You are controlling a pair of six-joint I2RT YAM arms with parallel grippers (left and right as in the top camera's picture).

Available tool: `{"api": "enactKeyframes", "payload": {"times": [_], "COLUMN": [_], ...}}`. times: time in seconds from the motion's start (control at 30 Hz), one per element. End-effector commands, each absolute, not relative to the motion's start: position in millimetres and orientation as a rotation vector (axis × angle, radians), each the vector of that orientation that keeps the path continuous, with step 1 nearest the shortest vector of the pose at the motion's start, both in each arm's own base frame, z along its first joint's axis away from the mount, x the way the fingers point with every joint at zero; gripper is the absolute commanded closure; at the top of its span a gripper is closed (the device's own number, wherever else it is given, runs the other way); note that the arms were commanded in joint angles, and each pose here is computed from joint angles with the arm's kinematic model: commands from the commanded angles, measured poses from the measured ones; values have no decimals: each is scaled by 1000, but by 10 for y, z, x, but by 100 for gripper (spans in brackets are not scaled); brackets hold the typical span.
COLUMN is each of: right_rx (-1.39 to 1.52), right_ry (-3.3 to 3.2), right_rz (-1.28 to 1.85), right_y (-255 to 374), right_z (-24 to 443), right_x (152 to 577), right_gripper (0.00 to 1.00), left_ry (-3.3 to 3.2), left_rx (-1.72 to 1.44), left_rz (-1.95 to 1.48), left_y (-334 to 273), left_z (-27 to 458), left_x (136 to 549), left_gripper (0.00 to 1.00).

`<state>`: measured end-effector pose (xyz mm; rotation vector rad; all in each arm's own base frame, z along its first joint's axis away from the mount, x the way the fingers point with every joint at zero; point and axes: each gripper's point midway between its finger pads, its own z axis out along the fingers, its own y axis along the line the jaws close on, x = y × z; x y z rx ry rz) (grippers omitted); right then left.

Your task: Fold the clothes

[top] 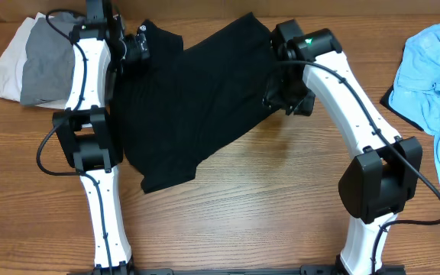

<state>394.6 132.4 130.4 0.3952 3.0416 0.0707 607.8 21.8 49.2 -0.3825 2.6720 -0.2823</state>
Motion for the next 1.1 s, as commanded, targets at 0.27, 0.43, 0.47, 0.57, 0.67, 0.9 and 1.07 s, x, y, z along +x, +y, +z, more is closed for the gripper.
{"api": "enactKeyframes", "payload": {"times": [0.27,0.43,0.47,0.57,0.67,0.9,1.07], "right_rx": [291,299,297,265,193,166,227], "right_ry": [2746,2726,2722,2717,2712,2722,2752], "right_rz": [275,427,444,500,553,543,349], "right_y": [946,929,943,1044,1231,1448,1276], "right_z": [1490,1243,1185,1000,823,511,403], "right_x": [4841,5093,5141,5252,5332,5400,5364], "right_gripper": [15,16,17,17,17,25,42], "left_ry": [2642,2764,2800,2900,2950,2961,2963], "left_rx": [-181,-164,-167,-196,-174,-103,-81], "left_rz": [-485,-499,-502,-508,-509,-503,-499], "left_y": [-490,-706,-750,-841,-947,-1169,-1222], "left_z": [1479,1493,1469,1402,1378,1374,1372], "left_x": [5869,5521,5435,5200,5076,5029,5016], "left_gripper": [0,0,0,0,0,0,0]}}
